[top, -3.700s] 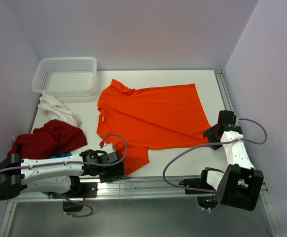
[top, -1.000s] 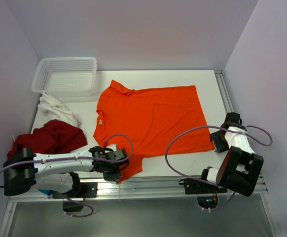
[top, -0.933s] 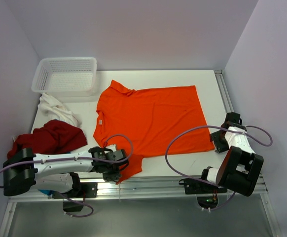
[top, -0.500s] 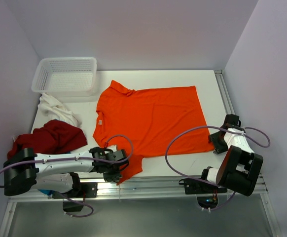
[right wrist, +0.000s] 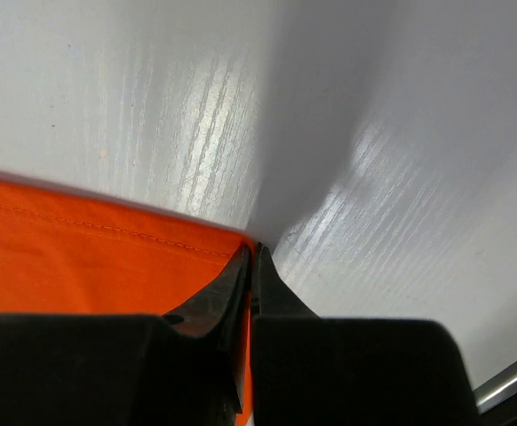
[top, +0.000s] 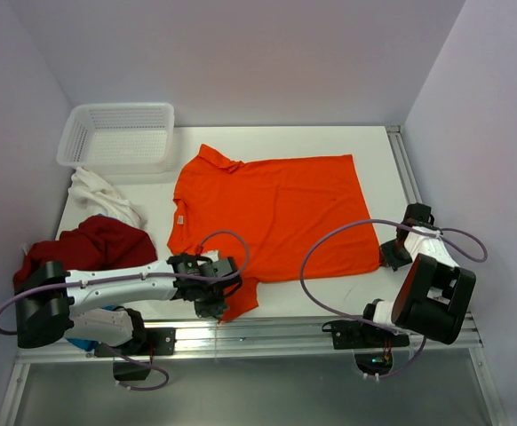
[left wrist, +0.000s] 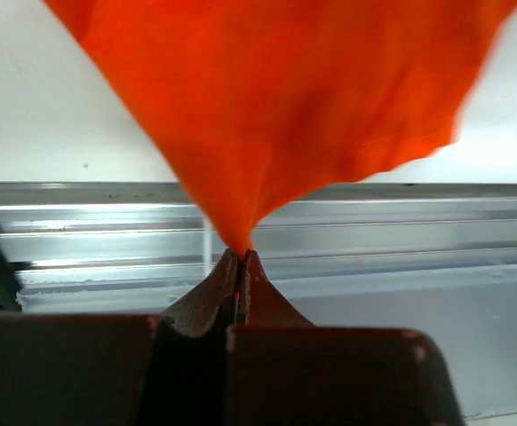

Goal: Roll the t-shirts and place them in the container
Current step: Fold the tshirt

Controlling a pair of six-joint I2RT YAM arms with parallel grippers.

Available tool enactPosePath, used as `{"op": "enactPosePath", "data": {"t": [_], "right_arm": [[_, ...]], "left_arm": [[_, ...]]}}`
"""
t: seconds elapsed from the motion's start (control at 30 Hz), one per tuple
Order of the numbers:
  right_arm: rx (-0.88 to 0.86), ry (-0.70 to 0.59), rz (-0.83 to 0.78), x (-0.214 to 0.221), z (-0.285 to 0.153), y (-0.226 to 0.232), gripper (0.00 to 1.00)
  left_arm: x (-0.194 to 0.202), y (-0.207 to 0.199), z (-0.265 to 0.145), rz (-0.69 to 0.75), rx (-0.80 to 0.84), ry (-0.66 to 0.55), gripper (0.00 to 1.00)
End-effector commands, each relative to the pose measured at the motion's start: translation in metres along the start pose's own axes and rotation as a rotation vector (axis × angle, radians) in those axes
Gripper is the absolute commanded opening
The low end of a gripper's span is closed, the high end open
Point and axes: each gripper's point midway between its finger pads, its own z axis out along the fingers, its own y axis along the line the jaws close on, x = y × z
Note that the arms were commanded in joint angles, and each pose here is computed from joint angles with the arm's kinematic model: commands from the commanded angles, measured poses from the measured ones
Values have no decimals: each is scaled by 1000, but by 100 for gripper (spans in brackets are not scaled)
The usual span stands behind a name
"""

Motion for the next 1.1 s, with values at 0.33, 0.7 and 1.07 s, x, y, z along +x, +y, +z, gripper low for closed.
{"op": "enactPosePath", "data": {"t": [0.33, 0.7, 1.07], "right_arm": [[18, 13, 6, -10, -21, 7, 0], [-22, 35, 6, -9, -30, 16, 0], [2, 35, -8, -2, -24, 4, 0]], "left_arm": [[-32, 6, -43, -81, 37, -50, 0], [-52, 19, -60, -16, -30, -90, 0], [-71, 4, -63, 64, 29, -36, 0]]}}
